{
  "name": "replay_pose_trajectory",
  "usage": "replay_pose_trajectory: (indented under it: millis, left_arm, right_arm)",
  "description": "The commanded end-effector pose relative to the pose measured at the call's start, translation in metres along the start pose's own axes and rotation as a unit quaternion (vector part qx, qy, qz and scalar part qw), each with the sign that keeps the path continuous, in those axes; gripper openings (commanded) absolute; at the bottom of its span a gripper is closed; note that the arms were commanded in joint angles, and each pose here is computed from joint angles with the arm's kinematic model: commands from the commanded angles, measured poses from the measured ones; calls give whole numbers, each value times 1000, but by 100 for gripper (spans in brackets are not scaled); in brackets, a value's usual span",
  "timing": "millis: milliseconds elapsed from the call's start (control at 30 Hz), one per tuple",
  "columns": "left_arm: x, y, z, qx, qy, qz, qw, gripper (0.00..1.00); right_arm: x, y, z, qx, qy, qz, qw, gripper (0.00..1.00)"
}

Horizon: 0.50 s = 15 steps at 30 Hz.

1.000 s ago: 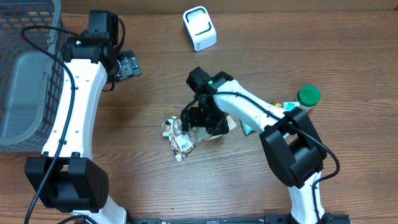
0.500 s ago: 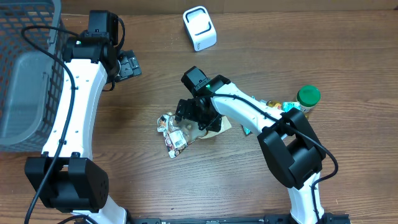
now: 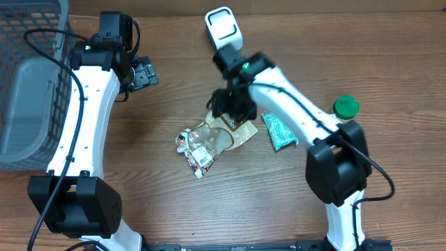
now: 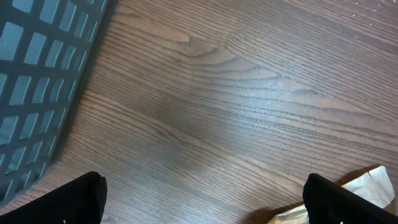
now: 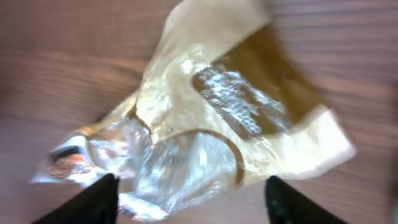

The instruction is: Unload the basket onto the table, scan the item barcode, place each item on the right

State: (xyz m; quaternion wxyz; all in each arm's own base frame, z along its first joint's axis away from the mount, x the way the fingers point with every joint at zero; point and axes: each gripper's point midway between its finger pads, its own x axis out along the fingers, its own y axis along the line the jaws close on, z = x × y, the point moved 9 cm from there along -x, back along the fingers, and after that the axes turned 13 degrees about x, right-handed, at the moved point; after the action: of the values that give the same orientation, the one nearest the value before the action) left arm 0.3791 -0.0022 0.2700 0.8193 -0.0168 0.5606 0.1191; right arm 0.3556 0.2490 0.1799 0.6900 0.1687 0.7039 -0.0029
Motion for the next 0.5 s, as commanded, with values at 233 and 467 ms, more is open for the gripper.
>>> replay_pose_trajectory:
  millis: [233, 467]
  left_arm:
    - [-7, 1, 2, 5, -10, -4, 1000, 100]
    - [-7, 1, 2, 5, -10, -4, 1000, 100]
  right_arm:
    - [25, -7, -31, 121, 31, -51, 991, 91]
    - [44, 23, -58, 87, 29, -15, 996, 100]
